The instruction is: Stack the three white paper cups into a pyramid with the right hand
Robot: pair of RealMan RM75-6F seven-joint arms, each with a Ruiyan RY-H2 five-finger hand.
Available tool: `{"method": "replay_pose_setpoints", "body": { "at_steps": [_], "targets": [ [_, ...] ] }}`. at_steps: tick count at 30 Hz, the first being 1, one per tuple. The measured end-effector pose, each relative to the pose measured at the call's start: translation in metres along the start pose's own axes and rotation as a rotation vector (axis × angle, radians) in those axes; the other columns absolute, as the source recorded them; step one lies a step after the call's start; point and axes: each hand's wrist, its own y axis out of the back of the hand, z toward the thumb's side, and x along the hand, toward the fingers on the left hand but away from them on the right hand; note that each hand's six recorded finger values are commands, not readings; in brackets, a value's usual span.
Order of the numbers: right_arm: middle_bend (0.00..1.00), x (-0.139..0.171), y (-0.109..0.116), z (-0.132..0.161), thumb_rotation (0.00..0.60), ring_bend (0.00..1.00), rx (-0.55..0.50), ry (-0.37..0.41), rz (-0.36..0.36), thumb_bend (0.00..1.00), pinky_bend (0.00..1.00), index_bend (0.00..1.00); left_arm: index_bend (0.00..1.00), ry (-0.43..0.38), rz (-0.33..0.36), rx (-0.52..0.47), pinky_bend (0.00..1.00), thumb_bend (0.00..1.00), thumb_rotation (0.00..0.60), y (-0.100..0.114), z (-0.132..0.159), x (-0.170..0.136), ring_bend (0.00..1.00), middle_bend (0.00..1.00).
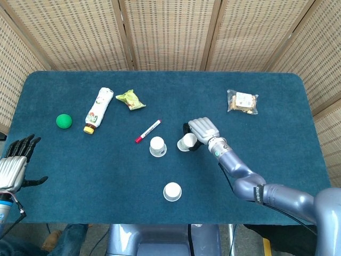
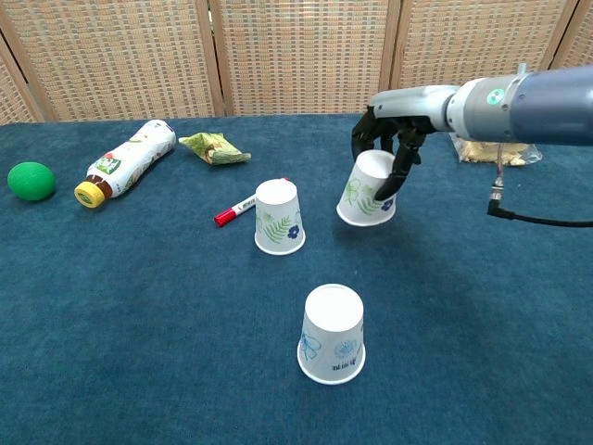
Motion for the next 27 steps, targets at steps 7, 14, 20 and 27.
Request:
{"method": "replay_pose_setpoints", "body": {
  "at_steps": [7, 14, 20, 27],
  "targets": [
    [0.54, -0.018, -0.02, 0.019, 0.6, 0.55, 0.053, -0.013, 0.041, 0.29, 0.69, 0.5, 0.0, 0.008, -0.014, -0.011, 0.0, 0.0, 0.6, 0.0, -0.005, 0.002, 0.0, 0.0],
    [0.48, -0.022, -0.023, 0.036, 0.6, 0.51, 0.084, -0.001, 0.03, 0.24, 0.69, 0.42, 0.0, 0.008, -0.012, -0.018, 0.0, 0.0, 0.6, 0.002, -0.007, 0.001, 0.0, 0.0],
    [0.01, -0.021, -0.028, 0.04, 0.6, 0.05, 0.069, -0.002, 0.063, 0.0, 0.3, 0.0, 0.0, 0.003, -0.011, -0.014, 0.0, 0.0, 0.6, 0.002, -0.006, 0.0, 0.0, 0.0],
    [0.0, -0.008, -0.016, 0.049, 0.6, 0.0, 0.04, 0.022, 0.042, 0.0, 0.25, 0.0, 0.0, -0.001, -0.011, -0.017, 0.0, 0.0, 0.6, 0.002, -0.005, -0.001, 0.0, 0.0]
  ]
}}
